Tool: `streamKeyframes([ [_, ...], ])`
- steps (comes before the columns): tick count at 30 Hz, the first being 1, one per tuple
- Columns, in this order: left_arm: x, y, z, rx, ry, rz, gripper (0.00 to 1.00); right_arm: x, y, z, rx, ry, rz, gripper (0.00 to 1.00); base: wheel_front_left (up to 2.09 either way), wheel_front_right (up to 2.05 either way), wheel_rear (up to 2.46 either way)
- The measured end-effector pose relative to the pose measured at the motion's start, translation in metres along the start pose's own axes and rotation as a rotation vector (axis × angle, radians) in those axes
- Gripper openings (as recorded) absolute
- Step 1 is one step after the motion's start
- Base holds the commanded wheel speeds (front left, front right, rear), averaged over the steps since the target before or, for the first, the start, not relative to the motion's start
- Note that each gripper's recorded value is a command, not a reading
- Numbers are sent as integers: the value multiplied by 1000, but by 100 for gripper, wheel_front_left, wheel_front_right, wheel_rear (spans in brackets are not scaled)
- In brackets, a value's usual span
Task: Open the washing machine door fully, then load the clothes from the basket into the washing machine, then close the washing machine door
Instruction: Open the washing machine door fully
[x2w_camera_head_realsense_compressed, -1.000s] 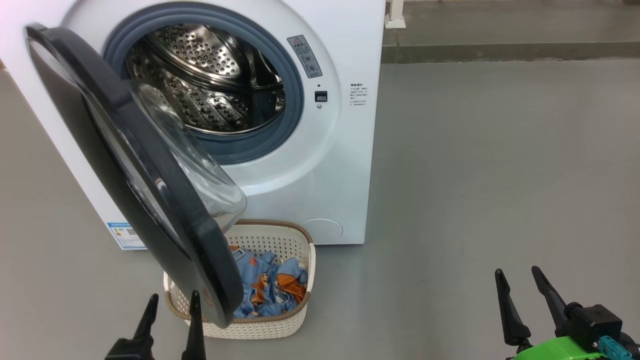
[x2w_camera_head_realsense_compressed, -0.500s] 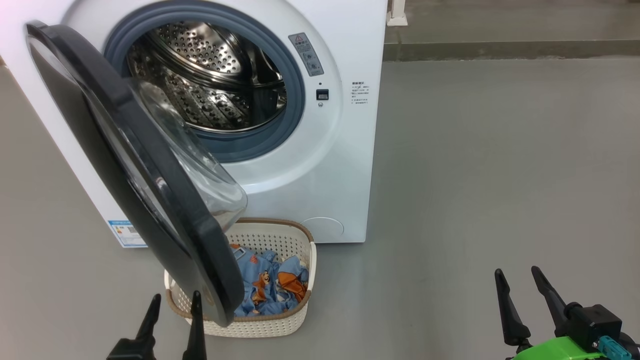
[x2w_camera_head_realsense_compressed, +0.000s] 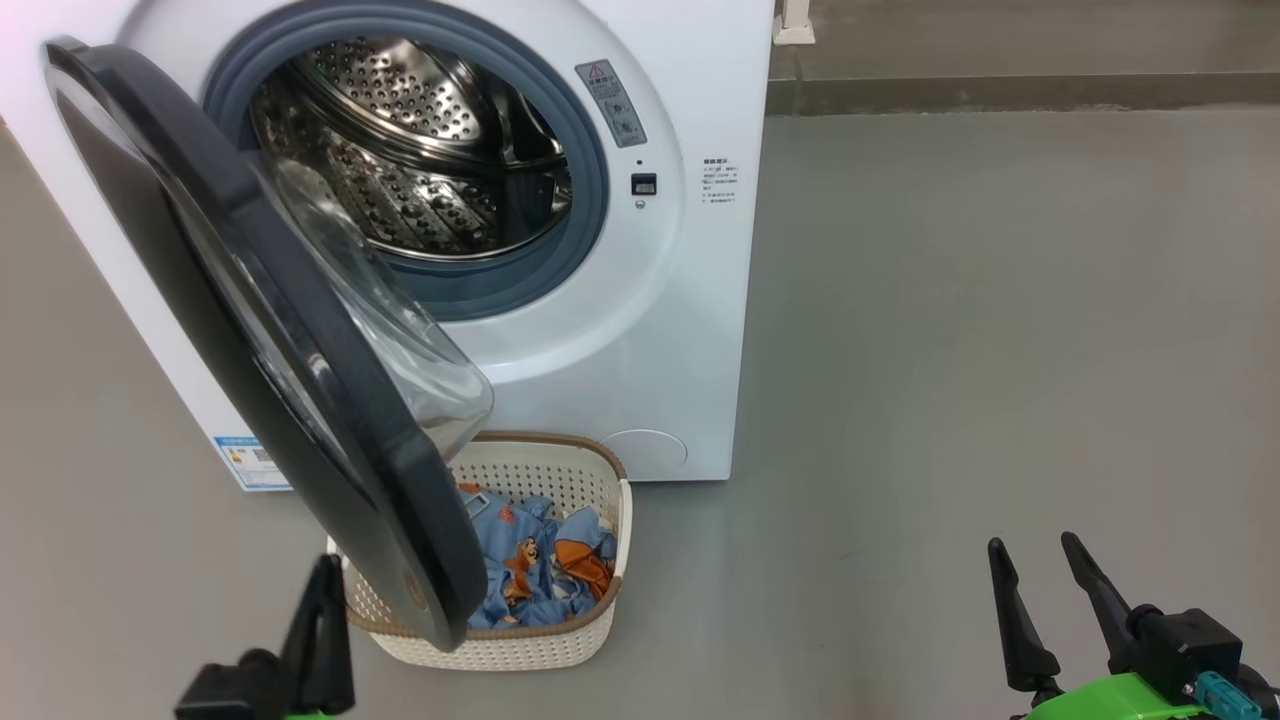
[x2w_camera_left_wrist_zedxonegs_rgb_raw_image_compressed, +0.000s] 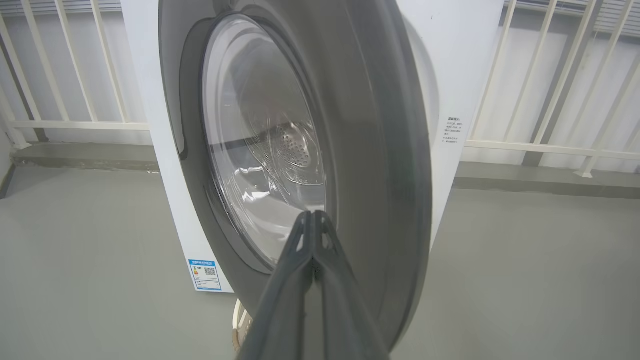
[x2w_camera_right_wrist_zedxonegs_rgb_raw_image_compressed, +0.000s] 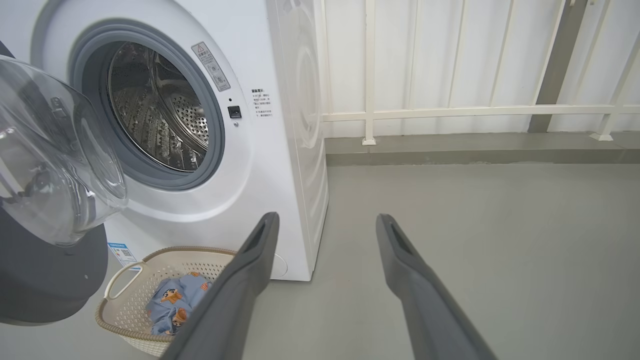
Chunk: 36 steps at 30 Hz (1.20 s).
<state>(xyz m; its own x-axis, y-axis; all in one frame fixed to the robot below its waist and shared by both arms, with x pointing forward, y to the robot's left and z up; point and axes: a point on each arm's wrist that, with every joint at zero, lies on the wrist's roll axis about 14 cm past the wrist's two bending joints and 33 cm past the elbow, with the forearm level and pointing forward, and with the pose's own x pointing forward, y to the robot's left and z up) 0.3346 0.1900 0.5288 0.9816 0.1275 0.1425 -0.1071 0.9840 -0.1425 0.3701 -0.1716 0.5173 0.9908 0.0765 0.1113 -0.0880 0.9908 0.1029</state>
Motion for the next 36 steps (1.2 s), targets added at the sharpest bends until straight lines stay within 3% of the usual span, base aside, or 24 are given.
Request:
streamKeyframes([
  [10,20,5,76,0,-240,8,0,-2,-1,1,0,-4,-4,100,0,0,0],
  [21,35,-39,147,-8,-458,-132,0,-5,-3,4,0,-12,-11,100,0,0,0],
  [27,39,-76,151,-27,-469,-236,0,-8,-14,9,-5,-24,-42,100,0,0,0],
  [36,45,-116,112,-63,-339,-355,0,-12,-22,8,-6,-24,-68,100,0,0,0],
])
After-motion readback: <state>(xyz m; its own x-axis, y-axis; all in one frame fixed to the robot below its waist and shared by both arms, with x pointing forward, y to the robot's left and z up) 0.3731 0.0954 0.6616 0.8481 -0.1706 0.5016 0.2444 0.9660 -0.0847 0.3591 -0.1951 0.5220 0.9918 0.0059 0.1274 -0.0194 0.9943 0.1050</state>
